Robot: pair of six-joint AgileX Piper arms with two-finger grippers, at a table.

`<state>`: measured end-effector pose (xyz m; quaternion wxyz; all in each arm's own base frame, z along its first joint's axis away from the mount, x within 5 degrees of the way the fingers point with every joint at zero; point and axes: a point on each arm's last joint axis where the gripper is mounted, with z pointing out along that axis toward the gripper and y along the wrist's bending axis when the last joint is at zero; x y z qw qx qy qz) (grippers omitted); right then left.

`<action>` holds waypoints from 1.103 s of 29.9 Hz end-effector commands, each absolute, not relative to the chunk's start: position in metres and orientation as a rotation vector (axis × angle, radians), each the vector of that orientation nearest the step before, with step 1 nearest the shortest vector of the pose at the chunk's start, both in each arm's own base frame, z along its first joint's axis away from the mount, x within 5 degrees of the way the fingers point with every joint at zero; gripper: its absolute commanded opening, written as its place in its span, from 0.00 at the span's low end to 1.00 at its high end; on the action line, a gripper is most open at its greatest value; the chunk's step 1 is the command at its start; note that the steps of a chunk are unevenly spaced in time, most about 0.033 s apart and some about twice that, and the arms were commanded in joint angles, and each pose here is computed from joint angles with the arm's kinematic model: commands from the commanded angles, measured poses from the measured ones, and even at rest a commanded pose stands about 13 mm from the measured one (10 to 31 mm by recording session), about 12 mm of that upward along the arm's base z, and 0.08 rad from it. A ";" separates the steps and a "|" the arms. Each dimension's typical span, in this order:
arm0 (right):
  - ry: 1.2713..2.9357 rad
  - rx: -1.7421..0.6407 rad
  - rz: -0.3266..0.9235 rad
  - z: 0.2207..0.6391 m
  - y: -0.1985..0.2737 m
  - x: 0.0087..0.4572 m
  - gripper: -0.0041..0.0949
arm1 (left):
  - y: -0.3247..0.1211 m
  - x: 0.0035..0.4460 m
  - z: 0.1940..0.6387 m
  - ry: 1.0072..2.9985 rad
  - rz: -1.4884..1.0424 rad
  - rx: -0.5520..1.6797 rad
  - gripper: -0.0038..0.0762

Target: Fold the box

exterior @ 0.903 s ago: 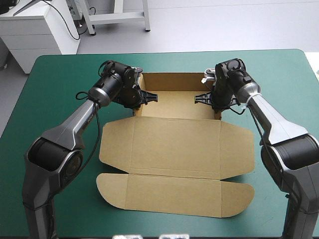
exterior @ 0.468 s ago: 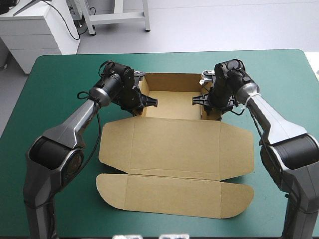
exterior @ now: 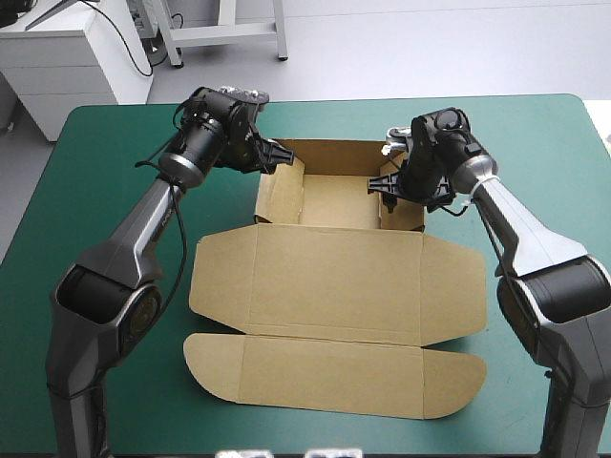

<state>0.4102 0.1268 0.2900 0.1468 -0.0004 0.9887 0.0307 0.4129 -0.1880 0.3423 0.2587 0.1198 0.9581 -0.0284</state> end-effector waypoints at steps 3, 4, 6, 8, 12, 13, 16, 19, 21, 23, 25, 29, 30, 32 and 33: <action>2.628 -0.005 0.164 0.367 0.124 0.404 0.71 | -0.170 0.383 0.437 2.359 -0.126 0.272 0.61; 2.606 -0.004 0.172 0.374 0.124 0.402 0.71 | -0.167 0.378 0.451 2.320 -0.144 0.263 0.57; 2.576 -0.003 0.183 0.387 0.121 0.395 0.71 | -0.161 0.365 0.475 2.250 -0.169 0.248 0.46; 2.549 -0.003 0.192 0.399 0.118 0.385 0.71 | -0.152 0.345 0.500 2.185 -0.199 0.236 0.30; 2.530 0.006 0.195 0.413 0.112 0.366 0.71 | -0.134 0.305 0.539 2.077 -0.234 0.215 0.04; 2.535 0.014 0.188 0.413 0.110 0.361 0.71 | -0.129 0.295 0.549 2.049 -0.243 0.214 0.04; 2.572 0.016 0.145 0.403 0.106 0.354 0.71 | -0.115 0.263 0.569 1.987 -0.251 0.243 0.04; 2.632 0.001 0.114 0.385 0.105 0.353 0.71 | -0.103 0.238 0.576 1.974 -0.251 0.252 0.04; 2.652 -0.002 0.112 0.372 0.106 0.355 0.71 | -0.096 0.223 0.573 1.990 -0.244 0.258 0.04; 2.645 -0.002 0.117 0.360 0.107 0.358 0.71 | -0.090 0.212 0.566 2.019 -0.226 0.271 0.04; 2.626 0.010 0.129 0.352 0.108 0.361 0.71 | -0.085 0.202 0.554 2.056 -0.205 0.297 0.04; 2.595 0.008 0.149 0.340 0.110 0.366 0.71 | -0.075 0.181 0.526 2.117 -0.178 0.315 0.04; 2.591 0.006 0.151 0.337 0.111 0.367 0.71 | -0.072 0.176 0.518 2.121 -0.180 0.312 0.04; 2.607 0.007 0.149 0.331 0.112 0.370 0.71 | -0.068 0.166 0.504 2.127 -0.198 0.296 0.04; 2.624 0.008 0.148 0.326 0.113 0.372 0.70 | -0.065 0.159 0.495 2.129 -0.204 0.291 0.04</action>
